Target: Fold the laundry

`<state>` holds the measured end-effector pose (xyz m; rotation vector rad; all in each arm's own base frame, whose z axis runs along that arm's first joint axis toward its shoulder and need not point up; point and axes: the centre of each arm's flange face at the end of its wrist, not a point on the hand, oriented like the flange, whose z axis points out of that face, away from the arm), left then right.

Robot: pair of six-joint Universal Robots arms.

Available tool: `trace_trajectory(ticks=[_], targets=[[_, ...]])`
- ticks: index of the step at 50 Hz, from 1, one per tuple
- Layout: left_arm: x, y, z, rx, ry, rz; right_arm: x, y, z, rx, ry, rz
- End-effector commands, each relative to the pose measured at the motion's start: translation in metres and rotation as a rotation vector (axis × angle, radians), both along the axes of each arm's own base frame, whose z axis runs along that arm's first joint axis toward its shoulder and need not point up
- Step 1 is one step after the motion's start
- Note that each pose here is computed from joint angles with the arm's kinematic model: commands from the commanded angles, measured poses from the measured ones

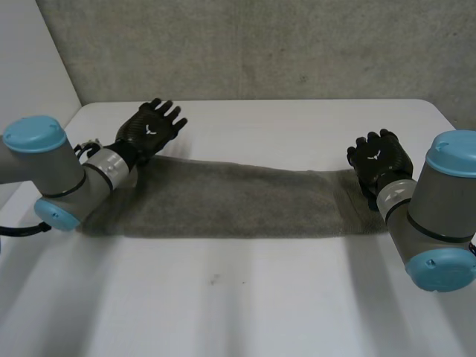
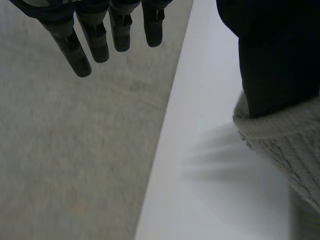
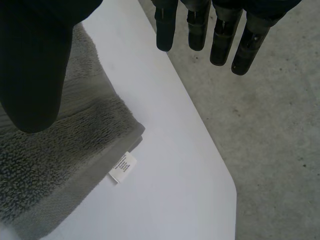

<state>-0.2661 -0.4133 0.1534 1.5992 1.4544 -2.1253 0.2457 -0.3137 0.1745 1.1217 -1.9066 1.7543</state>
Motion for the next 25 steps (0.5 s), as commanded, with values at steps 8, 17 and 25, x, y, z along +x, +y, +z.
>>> trace_trajectory(ticks=[8, 17, 25], targets=[[0.000, -0.028, -0.014, -0.028, 0.005, -0.056, -0.001, -0.003, -0.004, 0.009, -0.002, 0.007], [0.016, -0.028, -0.016, 0.039, 0.000, -0.117, -0.001, -0.004, -0.008, 0.018, 0.002, 0.008], [0.034, -0.025, -0.017, 0.144, 0.000, -0.126, -0.002, -0.004, -0.009, 0.019, 0.003, 0.006]])
